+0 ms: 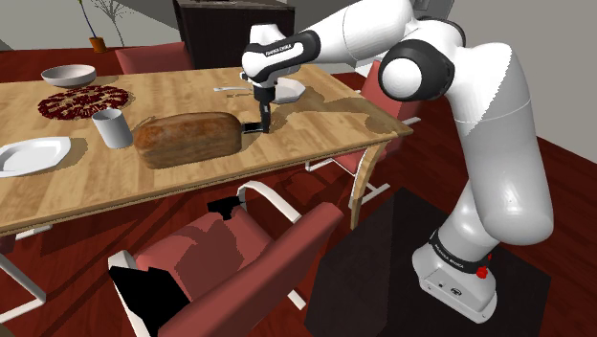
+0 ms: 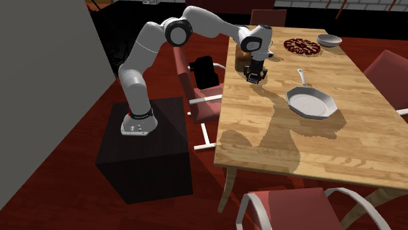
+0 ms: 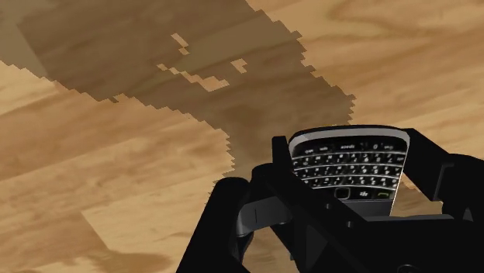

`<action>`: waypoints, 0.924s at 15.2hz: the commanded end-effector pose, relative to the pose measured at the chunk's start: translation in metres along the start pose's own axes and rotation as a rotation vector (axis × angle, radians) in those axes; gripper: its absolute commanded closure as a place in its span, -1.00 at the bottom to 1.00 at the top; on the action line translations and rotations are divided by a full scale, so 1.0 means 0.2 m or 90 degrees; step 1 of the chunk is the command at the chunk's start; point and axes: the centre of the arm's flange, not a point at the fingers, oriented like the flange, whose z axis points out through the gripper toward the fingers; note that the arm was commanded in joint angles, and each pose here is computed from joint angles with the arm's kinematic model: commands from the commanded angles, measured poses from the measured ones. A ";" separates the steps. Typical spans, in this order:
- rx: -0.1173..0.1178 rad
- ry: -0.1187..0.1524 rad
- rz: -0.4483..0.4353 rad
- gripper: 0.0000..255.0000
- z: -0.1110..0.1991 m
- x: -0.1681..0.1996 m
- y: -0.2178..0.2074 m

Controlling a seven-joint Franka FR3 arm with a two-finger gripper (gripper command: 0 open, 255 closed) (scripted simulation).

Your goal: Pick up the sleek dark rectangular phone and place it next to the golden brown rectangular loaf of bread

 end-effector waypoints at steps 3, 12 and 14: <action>0.000 0.000 0.000 -1.00 0.00 0.00 0.00; 0.000 0.000 0.000 -1.00 -0.25 0.00 0.00; 0.000 0.000 0.000 -1.00 -0.25 0.00 0.00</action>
